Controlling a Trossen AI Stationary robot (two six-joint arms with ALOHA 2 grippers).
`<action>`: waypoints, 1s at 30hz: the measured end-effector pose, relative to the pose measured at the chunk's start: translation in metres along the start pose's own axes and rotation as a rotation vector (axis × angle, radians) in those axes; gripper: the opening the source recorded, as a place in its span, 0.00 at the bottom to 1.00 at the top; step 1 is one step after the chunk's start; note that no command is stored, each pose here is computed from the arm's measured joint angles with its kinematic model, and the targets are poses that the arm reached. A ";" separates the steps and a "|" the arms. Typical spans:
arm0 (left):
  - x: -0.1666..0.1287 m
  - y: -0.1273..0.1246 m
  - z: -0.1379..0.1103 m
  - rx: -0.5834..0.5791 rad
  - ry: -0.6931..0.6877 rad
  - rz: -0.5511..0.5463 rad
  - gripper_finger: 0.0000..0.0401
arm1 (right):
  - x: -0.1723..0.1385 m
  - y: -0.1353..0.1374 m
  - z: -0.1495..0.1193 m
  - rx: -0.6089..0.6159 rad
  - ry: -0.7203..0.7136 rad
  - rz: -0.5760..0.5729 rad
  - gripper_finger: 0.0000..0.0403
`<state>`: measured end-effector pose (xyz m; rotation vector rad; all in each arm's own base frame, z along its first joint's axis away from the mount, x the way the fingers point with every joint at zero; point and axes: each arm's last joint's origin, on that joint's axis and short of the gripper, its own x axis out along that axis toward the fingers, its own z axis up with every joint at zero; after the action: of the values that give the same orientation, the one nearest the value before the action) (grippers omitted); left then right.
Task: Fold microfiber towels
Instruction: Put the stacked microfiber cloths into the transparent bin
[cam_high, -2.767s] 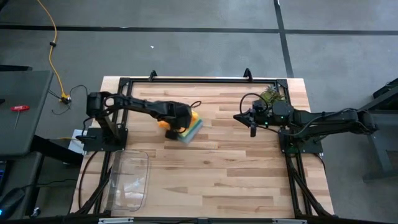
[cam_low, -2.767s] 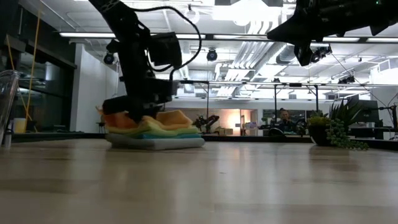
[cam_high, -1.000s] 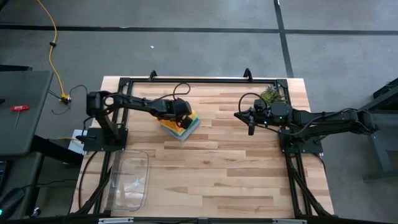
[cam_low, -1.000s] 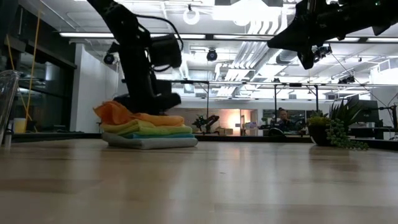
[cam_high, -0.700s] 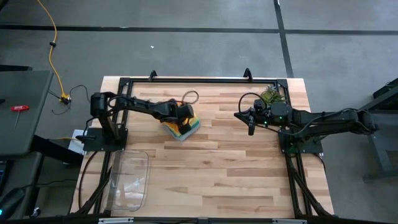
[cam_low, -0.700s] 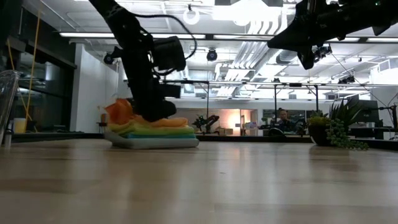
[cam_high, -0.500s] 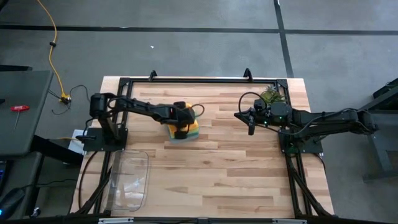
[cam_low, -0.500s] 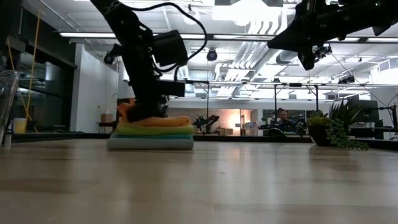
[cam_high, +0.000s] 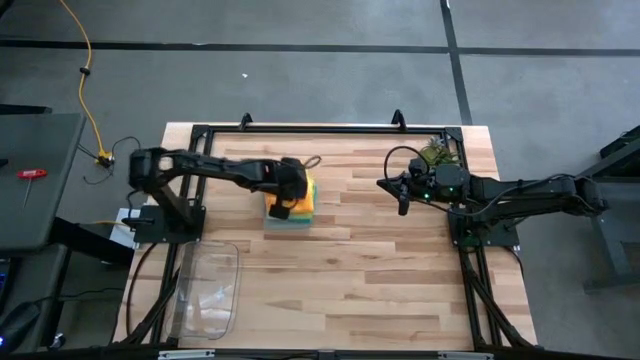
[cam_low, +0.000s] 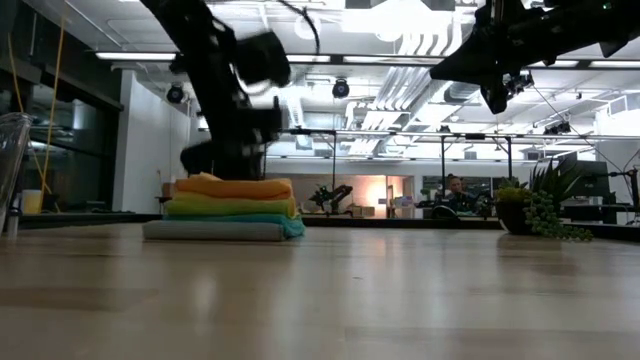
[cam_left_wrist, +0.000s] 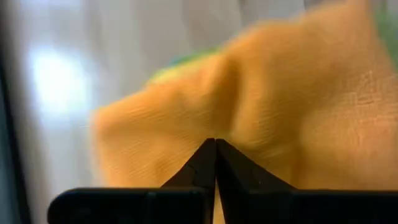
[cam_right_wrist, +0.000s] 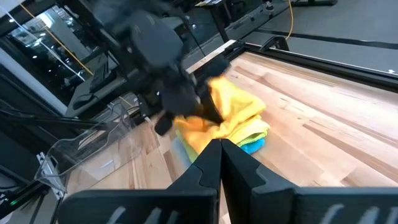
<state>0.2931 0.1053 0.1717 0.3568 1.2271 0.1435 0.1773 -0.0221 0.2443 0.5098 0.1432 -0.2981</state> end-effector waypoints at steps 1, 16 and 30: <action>-0.009 0.002 0.000 -0.016 -0.018 0.015 0.00 | 0.000 0.000 0.000 0.000 0.000 0.000 0.00; -0.095 -0.035 -0.008 -0.301 -0.073 -0.047 0.19 | 0.000 0.000 -0.001 0.006 0.005 -0.005 0.00; -0.076 -0.082 0.013 -0.231 -0.039 -0.204 0.80 | 0.000 -0.001 -0.002 0.004 0.024 -0.008 0.00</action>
<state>0.2731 0.0039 0.2152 0.0331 1.1864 0.1006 0.1768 -0.0218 0.2419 0.5170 0.1679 -0.3003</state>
